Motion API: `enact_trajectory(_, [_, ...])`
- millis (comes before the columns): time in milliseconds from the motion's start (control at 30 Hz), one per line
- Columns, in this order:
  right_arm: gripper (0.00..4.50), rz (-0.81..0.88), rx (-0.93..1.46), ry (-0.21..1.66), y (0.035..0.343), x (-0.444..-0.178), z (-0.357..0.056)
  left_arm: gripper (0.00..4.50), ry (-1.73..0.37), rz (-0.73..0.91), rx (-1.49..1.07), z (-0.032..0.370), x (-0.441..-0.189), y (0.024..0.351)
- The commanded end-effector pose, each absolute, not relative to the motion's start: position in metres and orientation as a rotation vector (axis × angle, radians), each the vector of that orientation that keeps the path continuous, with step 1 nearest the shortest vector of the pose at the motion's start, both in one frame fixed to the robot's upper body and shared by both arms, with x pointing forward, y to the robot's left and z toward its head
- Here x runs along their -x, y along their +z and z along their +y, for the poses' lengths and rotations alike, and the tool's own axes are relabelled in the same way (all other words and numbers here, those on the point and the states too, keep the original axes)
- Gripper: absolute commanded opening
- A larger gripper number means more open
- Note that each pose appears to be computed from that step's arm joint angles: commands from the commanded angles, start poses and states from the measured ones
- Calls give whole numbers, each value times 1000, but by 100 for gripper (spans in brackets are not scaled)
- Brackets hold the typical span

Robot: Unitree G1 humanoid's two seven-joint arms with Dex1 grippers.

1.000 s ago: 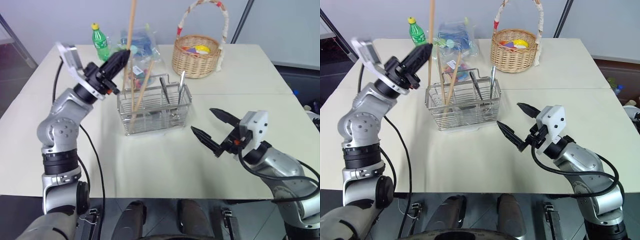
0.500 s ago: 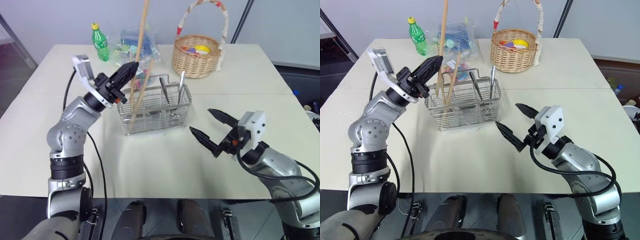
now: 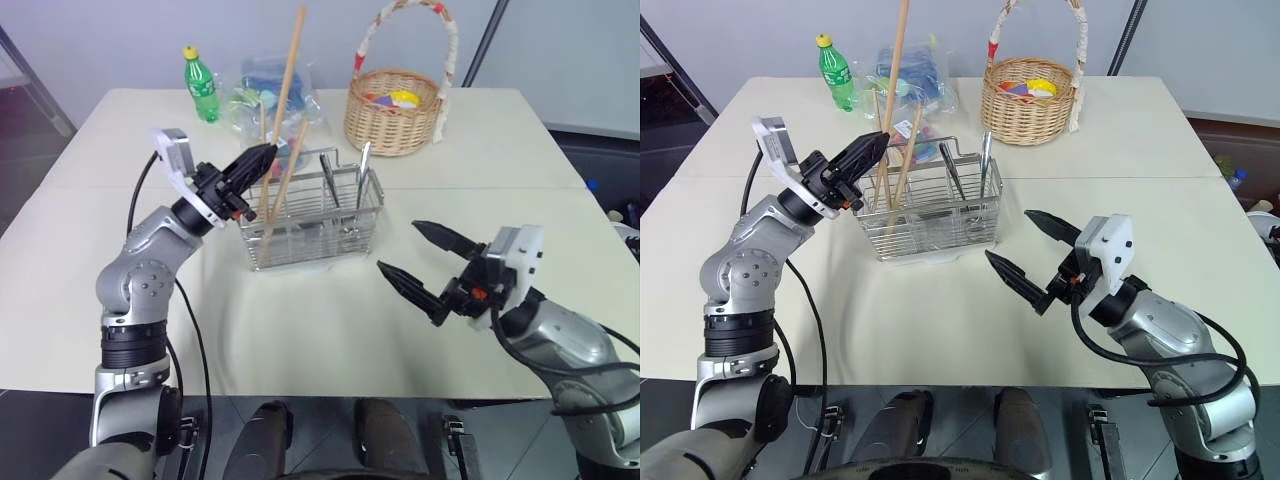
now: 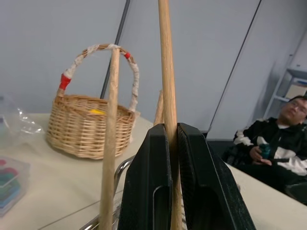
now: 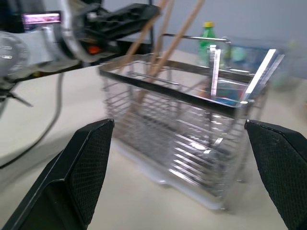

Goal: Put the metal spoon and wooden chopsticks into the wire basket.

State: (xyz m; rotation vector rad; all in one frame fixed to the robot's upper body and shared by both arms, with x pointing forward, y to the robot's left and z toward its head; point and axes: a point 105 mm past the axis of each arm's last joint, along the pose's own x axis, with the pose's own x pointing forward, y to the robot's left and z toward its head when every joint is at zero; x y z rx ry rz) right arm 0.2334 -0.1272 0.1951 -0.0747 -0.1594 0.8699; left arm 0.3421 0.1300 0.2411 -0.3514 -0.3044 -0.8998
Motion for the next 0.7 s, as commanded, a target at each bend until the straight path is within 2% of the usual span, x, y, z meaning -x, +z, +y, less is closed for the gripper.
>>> enact_trajectory(33, [450,-200,91,919,206,-222,-120,8,-896,-350,315,135,-338,249])
enact_trajectory(333, [450,-200,85,917,206,-223,-119,8,-887,-350,307,135,-339,246])
enact_trajectory(467, [450,-200,87,916,206,-224,-120,156,-889,-356,305,135,-339,247])
enact_trajectory(633, [450,-201,87,916,206,-224,-120,413,-890,-361,302,135,-338,248])
enact_trajectory(667, [450,-201,87,916,206,-224,-120,439,-889,-361,299,135,-338,248])
enact_trajectory(700, [450,-201,87,916,205,-224,-120,439,-884,-362,296,136,-338,249])
